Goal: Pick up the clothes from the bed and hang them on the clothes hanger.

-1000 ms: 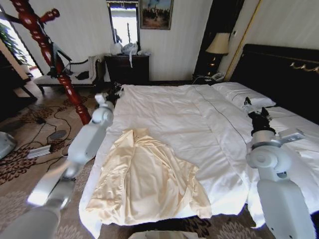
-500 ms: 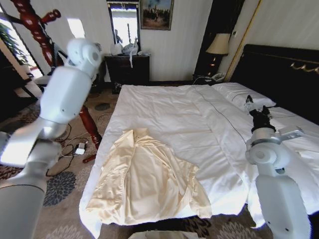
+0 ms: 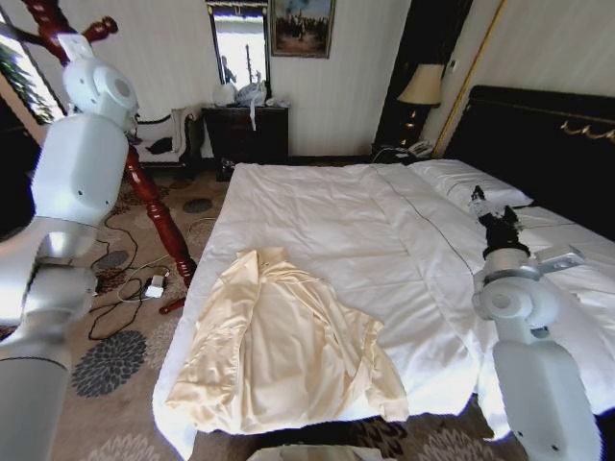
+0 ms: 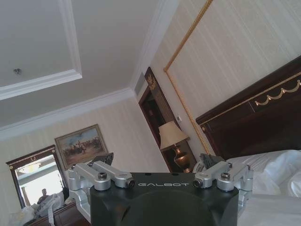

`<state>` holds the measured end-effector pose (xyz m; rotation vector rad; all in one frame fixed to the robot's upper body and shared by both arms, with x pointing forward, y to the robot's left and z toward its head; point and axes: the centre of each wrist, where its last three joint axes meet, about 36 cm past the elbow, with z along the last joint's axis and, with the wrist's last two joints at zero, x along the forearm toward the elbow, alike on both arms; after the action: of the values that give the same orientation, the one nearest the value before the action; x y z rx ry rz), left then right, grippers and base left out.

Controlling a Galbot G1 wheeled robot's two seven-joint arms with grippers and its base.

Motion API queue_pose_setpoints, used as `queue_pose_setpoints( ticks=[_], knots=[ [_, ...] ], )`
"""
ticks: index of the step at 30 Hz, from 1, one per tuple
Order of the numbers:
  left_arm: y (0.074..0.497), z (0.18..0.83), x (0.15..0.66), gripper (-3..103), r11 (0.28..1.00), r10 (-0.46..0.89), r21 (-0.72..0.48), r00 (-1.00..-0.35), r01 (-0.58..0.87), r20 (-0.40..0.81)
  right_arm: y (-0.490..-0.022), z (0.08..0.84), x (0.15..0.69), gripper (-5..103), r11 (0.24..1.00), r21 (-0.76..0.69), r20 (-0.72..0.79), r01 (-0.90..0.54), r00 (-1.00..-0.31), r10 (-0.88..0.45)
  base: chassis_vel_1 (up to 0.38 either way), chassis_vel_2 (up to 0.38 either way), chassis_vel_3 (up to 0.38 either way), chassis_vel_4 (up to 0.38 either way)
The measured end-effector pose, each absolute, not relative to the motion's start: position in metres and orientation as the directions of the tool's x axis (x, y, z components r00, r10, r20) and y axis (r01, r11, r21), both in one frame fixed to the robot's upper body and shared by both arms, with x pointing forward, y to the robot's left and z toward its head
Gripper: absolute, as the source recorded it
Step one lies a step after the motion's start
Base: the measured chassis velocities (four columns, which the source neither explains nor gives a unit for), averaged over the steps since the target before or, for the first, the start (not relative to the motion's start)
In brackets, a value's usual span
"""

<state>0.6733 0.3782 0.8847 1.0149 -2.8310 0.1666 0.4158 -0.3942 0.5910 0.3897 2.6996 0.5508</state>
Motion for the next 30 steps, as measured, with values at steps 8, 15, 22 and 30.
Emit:
queue_pose_setpoints(
  ticks=[8, 15, 22, 30],
  knots=[
    [0.385, 0.883, 0.676, 100, 0.78, -0.607, -0.058, -0.776, -0.623, 0.171, -0.396, 0.591, 0.41, 100, 0.883, 0.418, -0.277, 0.212, -0.896, 0.346, 0.0, 0.0, 0.0, 0.0],
    [0.391, 0.88, 0.673, 85, 0.825, -0.526, -0.11, -0.824, -0.554, 0.208, -0.395, 0.592, 0.406, 100, 0.883, 0.416, -0.278, 0.217, -0.894, 0.351, 0.0, 0.0, 0.0, 0.0],
    [0.399, 0.88, 0.662, 58, 0.83, -0.523, -0.106, -0.83, -0.548, 0.195, -0.396, 0.595, 0.402, 100, 0.883, 0.412, -0.277, 0.225, -0.892, 0.356, 0.0, 0.0, 0.0, 0.0],
    [0.399, 0.877, 0.654, 32, 0.845, -0.497, -0.112, -0.845, -0.523, 0.197, -0.395, 0.596, 0.398, 100, 0.882, 0.411, -0.275, 0.228, -0.892, 0.359, 0.0, 0.0, 0.0, 0.0]
  ],
)
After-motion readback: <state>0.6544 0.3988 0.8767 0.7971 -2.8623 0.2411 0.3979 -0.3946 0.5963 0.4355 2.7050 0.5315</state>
